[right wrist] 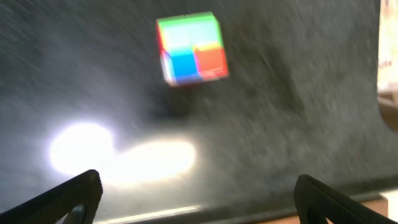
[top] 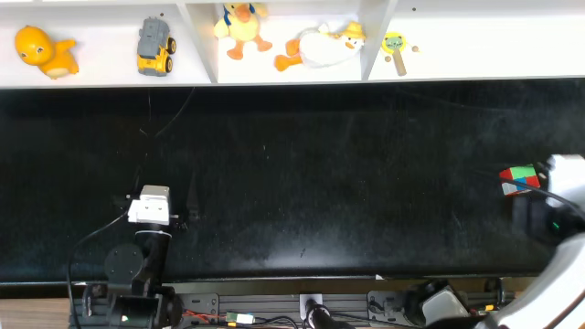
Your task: Store Toys
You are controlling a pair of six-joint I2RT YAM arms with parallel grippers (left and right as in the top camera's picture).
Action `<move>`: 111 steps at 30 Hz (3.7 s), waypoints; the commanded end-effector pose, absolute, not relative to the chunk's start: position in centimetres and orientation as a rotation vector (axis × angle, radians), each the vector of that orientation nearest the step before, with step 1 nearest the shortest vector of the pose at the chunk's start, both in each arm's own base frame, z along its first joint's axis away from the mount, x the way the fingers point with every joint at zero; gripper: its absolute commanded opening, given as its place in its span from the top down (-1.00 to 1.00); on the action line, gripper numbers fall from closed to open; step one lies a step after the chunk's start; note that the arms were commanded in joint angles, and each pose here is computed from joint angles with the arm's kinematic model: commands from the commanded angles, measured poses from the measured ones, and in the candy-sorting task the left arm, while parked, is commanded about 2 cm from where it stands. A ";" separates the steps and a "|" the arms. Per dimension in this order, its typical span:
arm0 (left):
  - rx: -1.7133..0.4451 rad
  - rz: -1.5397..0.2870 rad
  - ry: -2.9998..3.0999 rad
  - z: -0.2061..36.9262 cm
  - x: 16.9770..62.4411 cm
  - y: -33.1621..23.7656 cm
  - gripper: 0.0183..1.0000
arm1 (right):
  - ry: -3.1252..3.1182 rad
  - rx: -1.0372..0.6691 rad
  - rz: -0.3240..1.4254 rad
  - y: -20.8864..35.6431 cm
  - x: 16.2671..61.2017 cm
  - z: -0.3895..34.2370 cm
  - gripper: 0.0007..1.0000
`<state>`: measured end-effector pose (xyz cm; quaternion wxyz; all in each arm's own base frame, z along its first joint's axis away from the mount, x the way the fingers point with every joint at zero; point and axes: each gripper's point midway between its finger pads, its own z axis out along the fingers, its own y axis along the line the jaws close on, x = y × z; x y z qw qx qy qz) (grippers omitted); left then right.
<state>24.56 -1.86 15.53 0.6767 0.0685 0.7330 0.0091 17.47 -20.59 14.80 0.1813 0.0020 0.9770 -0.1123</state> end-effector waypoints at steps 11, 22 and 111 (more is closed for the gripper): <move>0.145 0.012 1.644 15.6 24.5 -1.9 -1.00 | 2.644 -0.023 -0.145 -25.8 21.5 8.7 -1.00; 0.145 0.012 1.644 15.6 24.5 -1.9 -1.00 | 2.676 -0.081 -0.018 -22.8 24.8 6.6 -1.00; 0.145 0.012 1.644 15.6 24.5 -1.9 -1.00 | 2.414 -0.123 0.005 -16.8 49.3 17.2 -1.00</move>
